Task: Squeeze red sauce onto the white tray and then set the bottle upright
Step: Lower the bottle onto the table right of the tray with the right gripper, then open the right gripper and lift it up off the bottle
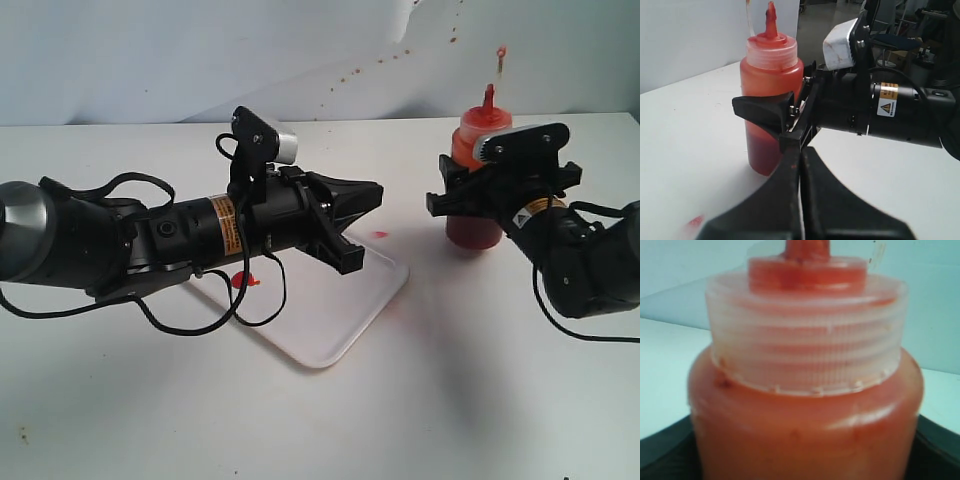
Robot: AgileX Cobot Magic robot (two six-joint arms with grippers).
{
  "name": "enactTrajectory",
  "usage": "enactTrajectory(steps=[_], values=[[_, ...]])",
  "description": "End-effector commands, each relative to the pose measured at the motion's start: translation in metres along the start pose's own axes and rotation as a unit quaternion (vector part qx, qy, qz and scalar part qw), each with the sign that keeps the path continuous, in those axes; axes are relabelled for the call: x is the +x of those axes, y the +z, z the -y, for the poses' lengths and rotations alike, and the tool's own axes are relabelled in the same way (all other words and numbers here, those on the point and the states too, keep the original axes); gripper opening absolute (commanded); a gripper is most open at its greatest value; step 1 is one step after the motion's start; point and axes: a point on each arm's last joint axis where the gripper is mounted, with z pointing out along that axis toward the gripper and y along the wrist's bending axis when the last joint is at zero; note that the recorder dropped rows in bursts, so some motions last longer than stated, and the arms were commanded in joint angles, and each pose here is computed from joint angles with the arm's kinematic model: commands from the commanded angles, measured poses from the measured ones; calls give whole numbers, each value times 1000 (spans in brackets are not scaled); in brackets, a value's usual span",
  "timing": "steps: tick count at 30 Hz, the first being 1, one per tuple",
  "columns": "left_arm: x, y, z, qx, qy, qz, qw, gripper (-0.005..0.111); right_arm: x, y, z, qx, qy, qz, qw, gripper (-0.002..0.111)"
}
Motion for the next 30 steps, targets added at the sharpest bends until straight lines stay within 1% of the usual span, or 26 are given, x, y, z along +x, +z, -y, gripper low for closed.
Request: enactTrajectory(steps=[1, 4, 10, 14, 15, 16, 30], values=[[-5, 0, 1, 3, 0, 9, 1000, 0, 6, 4, 1, -4, -2, 20, 1000, 0], [-6, 0, 2, 6, 0, 13, 1000, 0, 12, 5, -4, -24, -12, 43, 999, 0], [-7, -1, 3, 13, 4, 16, 1000, 0, 11, 5, -3, -20, -8, 52, 998, 0], [-7, -1, 3, 13, 4, 16, 1000, 0, 11, 5, -3, -20, 9, 52, 998, 0], [-7, -1, 3, 13, 4, 16, 1000, 0, 11, 5, -3, -21, 32, 52, 998, 0], [-7, -1, 3, 13, 4, 16, 1000, 0, 11, 5, -3, -22, 38, 52, 998, 0], [-7, -1, 3, 13, 4, 16, 1000, 0, 16, 5, -4, -23, 40, 47, 998, 0]])
